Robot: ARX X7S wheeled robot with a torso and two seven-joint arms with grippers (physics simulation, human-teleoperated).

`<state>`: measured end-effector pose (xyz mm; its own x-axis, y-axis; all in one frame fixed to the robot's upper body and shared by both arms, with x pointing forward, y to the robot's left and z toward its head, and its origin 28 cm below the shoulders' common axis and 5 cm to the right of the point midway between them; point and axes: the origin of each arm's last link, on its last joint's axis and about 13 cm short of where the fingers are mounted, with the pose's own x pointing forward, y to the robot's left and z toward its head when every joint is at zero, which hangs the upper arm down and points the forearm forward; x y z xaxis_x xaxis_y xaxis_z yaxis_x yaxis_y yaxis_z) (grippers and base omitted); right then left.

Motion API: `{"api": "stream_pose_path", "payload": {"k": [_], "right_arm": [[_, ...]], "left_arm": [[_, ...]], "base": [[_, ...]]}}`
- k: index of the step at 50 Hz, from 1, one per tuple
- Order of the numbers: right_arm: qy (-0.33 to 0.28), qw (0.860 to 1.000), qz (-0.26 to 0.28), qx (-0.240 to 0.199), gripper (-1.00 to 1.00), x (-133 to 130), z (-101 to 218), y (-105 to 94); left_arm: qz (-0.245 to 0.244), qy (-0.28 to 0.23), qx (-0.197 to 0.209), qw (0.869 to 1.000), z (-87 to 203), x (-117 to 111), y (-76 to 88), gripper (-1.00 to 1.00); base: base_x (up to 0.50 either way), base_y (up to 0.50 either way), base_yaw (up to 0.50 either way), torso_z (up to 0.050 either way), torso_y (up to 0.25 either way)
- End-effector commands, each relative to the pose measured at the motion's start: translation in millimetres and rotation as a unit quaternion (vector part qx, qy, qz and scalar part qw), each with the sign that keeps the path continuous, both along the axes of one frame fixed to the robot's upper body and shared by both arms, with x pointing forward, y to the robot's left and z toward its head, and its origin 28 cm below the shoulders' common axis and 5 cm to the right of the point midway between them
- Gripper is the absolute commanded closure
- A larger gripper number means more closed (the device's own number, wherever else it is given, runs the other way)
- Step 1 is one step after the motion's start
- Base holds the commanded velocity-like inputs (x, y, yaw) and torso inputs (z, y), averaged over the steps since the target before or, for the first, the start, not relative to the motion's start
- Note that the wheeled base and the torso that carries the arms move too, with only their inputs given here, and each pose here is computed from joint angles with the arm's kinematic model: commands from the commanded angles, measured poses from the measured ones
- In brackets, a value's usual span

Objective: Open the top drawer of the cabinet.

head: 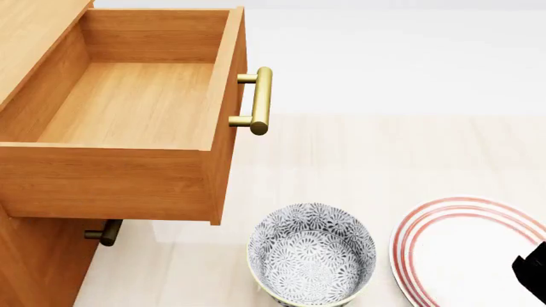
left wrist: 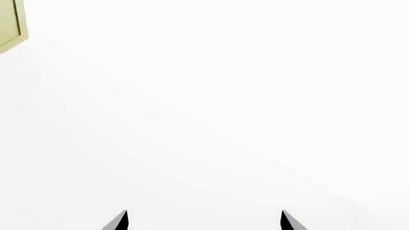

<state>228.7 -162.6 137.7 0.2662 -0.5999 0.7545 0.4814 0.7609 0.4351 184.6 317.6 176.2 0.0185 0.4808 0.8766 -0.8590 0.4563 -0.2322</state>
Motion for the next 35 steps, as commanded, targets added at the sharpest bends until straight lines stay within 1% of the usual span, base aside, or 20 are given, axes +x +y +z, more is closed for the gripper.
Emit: {"api": "stream_pose_path", "payload": {"k": [1,13,14,18,23,32,35], "right_arm": [[-0.040,0.999,-0.024,-0.014,-1.00,-3.7,16.7,-5.6],[-0.061,0.997,-0.037,-0.016,-1.00,-5.9,25.1,-9.6],[-0.066,0.997,-0.039,-0.019,-1.00,-6.7,26.6,-9.7],[-0.070,0.996,-0.040,-0.021,-1.00,-7.6,28.7,-10.1],[-0.072,0.996,-0.040,-0.022,-1.00,-8.5,28.6,-10.5],[-0.073,0.996,-0.040,-0.022,-1.00,-9.2,28.7,-11.3],[-0.073,0.996,-0.038,-0.026,-1.00,-9.2,28.5,-10.0]], "left_arm": [[0.035,-0.032,0.009,0.999,13.0,-9.7,9.7,-1.00],[0.052,-0.042,0.003,0.998,19.1,-15.8,16.1,-1.00],[0.069,-0.043,0.012,0.997,21.0,-17.8,18.9,-1.00],[0.067,-0.044,-0.005,0.997,23.9,-20.7,23.5,-1.00],[0.059,-0.035,0.004,0.998,21.5,-16.6,18.2,-1.00],[0.053,-0.033,0.003,0.998,21.8,-16.9,16.2,-1.00],[0.039,-0.028,0.005,0.999,21.1,-14.6,12.8,-1.00]], "base": [[0.00,0.00,0.00,0.000,0.000],[0.00,0.00,0.00,0.000,0.000],[0.00,0.00,0.00,0.000,0.000],[0.00,0.00,0.00,0.000,0.000],[0.00,0.00,0.00,0.000,0.000],[0.00,0.00,0.00,0.000,0.000],[0.00,0.00,0.00,0.000,0.000]]}}
